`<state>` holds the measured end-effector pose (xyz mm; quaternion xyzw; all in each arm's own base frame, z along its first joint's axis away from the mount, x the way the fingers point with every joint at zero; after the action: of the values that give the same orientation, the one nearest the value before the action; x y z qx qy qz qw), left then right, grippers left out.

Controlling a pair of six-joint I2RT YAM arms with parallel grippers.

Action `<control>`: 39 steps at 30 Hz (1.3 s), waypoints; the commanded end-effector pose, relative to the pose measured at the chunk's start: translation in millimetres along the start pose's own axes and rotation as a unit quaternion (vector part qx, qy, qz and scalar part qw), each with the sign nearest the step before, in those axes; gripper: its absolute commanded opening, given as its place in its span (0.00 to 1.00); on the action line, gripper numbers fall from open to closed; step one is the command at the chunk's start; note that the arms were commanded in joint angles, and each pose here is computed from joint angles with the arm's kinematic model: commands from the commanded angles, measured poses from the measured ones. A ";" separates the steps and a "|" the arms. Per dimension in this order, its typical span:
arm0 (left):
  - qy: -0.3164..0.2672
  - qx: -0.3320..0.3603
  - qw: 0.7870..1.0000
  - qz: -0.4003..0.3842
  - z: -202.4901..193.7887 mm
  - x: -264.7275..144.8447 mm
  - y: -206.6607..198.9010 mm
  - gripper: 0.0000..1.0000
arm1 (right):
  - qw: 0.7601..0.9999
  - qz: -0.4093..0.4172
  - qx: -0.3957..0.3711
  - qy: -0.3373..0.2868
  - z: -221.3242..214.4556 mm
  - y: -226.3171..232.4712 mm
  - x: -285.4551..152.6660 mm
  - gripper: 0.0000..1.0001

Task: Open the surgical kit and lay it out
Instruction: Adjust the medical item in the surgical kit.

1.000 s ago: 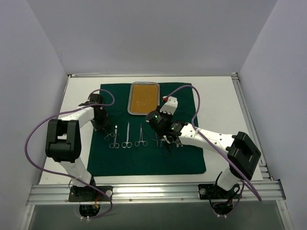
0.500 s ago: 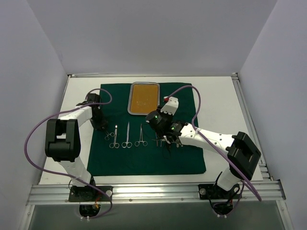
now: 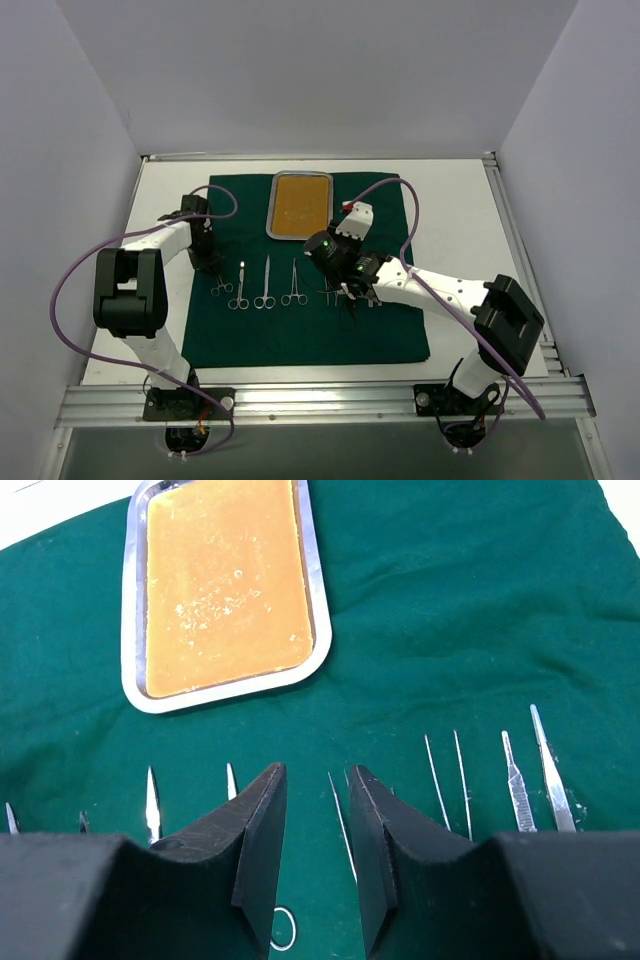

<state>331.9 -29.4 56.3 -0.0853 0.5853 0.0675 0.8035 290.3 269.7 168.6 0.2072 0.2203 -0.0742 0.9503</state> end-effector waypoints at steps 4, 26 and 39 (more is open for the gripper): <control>0.050 0.065 0.997 -0.015 -21.7 -9.5 6.2 0.02 | 0.999 -0.017 0.021 -0.037 23.4 -7.9 -5.3 0.28; 0.101 0.127 0.986 -0.028 -21.6 -16.1 9.1 0.02 | 0.998 -0.032 0.033 -0.053 30.3 -22.0 -3.0 0.29; 0.064 0.131 0.989 -0.025 -7.1 -13.6 3.0 0.02 | 0.997 -0.034 0.037 -0.054 33.0 -26.8 -2.0 0.31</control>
<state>301.6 -24.9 57.3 0.0003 0.6665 -0.0313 0.7448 294.2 244.4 173.1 0.2154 0.2014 -0.1044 0.9498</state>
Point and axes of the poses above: each gripper's point midway between its finger pads, its own x axis out along the fingers, its own y axis along the line the jaws close on, z = x × y, the point moved 4 cm from there along -x, back along the fingers, and after that the axes turned 7 degrees about x, right-handed, at the moved point
